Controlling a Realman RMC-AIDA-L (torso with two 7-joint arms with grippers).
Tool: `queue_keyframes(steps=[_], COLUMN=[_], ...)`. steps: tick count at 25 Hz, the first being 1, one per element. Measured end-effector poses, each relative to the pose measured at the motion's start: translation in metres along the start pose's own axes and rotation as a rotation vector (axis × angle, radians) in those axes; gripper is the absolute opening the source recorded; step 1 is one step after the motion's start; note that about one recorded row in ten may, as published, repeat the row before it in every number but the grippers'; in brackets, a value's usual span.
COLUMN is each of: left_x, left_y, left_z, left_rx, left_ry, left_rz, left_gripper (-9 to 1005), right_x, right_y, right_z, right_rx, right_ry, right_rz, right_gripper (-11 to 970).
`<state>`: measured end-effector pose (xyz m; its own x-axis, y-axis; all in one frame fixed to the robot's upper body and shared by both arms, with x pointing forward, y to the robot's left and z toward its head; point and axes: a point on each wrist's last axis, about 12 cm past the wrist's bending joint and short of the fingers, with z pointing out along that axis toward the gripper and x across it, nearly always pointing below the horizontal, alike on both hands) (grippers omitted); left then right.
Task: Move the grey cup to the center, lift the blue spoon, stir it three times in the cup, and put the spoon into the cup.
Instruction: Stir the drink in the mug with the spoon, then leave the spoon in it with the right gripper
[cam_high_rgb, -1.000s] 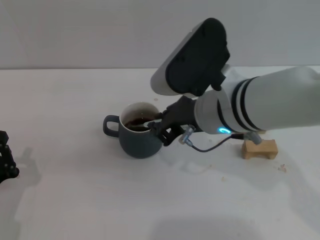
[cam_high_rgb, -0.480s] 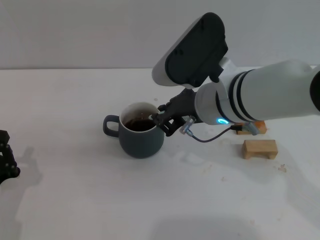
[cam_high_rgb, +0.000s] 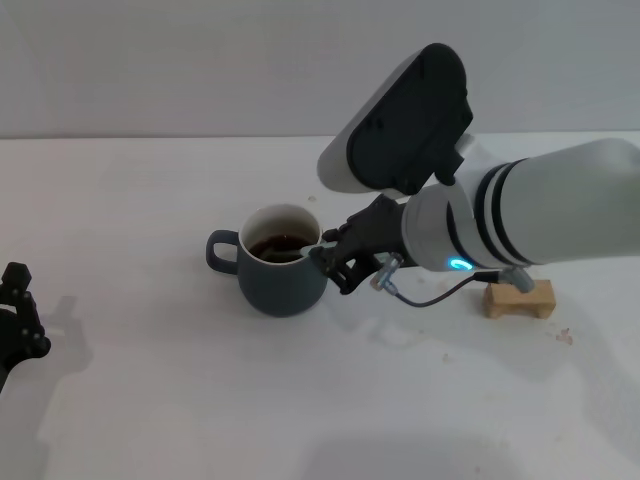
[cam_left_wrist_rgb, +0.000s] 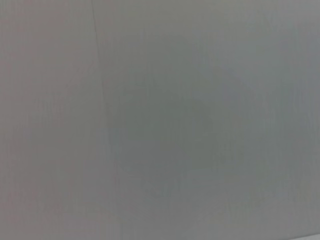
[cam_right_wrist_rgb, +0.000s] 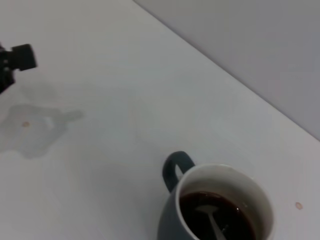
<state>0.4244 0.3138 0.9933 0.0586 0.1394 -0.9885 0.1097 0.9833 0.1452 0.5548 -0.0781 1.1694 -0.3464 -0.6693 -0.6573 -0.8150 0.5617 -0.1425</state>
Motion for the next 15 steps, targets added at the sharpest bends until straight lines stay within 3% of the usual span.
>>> queue_keyframes(steps=[8,15], left_x=[-0.001,-0.001], left_y=[-0.001,-0.001], left_z=[0.001,0.001], left_rx=[0.003,0.003], left_ry=[-0.005,-0.010], left_rz=[-0.001,-0.001], left_gripper=[-2,-2], right_x=[-0.011,-0.016], right_y=[0.009,0.005], right_z=[0.004,0.012], right_rx=[-0.029,-0.018], right_ry=[-0.024,-0.028], right_rz=[-0.030,-0.044], right_gripper=[159,160])
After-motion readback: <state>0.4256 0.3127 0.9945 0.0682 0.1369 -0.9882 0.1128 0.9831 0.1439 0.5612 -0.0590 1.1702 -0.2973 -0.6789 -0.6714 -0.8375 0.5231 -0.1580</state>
